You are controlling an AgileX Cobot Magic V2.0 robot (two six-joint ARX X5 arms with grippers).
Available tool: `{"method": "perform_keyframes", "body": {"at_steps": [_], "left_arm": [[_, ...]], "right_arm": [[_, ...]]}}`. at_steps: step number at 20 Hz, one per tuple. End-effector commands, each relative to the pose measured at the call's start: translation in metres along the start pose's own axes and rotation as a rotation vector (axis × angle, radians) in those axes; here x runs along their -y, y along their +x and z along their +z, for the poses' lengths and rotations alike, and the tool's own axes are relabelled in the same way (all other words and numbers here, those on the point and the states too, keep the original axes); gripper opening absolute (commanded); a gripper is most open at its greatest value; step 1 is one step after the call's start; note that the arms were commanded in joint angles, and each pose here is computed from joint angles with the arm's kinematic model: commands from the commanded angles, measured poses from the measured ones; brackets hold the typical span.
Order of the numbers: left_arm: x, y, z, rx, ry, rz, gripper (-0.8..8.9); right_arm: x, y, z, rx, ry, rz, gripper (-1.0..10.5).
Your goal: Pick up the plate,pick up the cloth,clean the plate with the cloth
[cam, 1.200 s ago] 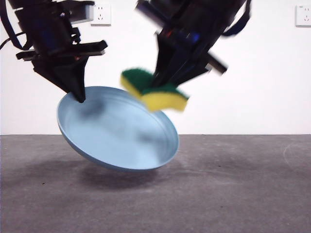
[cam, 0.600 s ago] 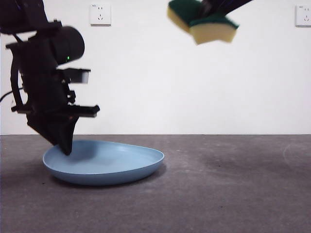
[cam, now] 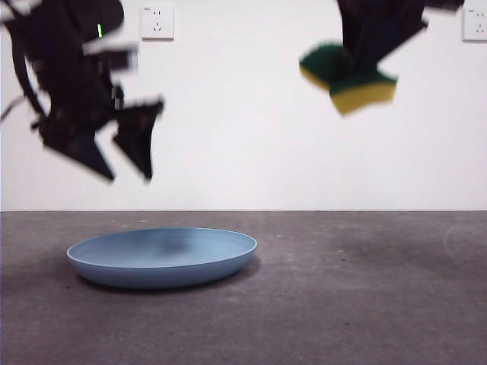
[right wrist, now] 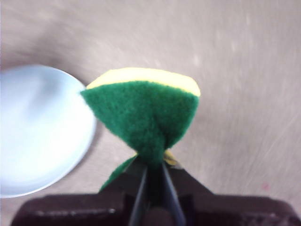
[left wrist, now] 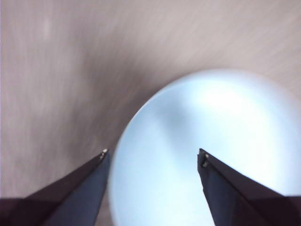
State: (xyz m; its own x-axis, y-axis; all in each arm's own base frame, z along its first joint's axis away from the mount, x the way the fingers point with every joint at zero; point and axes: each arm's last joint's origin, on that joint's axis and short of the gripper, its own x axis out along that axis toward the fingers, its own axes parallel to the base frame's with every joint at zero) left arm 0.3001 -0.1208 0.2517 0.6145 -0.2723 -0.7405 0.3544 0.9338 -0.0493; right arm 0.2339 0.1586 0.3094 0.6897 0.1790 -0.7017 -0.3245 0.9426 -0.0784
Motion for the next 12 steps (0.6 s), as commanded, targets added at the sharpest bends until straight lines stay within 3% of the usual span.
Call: {"method": "perform_keyframes", "body": {"at_steps": [1, 6, 10, 12], "left_arm": [[0.006, -0.035, 0.005, 0.071, 0.001, -0.031, 3.16], [0.013, -0.119, -0.001, 0.224, 0.027, -0.122, 3.15], [0.013, -0.162, -0.013, 0.297, 0.031, -0.13, 3.15], [0.012, -0.17, -0.017, 0.299, 0.031, -0.127, 3.15]], "right_arm": [[0.003, 0.037, -0.006, -0.116, 0.049, 0.051, -0.1], [0.011, 0.114, -0.03, -0.365, 0.11, 0.151, 0.0], [0.014, 0.145, -0.047, -0.47, 0.12, 0.134, 0.2], [0.014, 0.149, -0.05, -0.486, 0.126, 0.148, 1.5]]}}
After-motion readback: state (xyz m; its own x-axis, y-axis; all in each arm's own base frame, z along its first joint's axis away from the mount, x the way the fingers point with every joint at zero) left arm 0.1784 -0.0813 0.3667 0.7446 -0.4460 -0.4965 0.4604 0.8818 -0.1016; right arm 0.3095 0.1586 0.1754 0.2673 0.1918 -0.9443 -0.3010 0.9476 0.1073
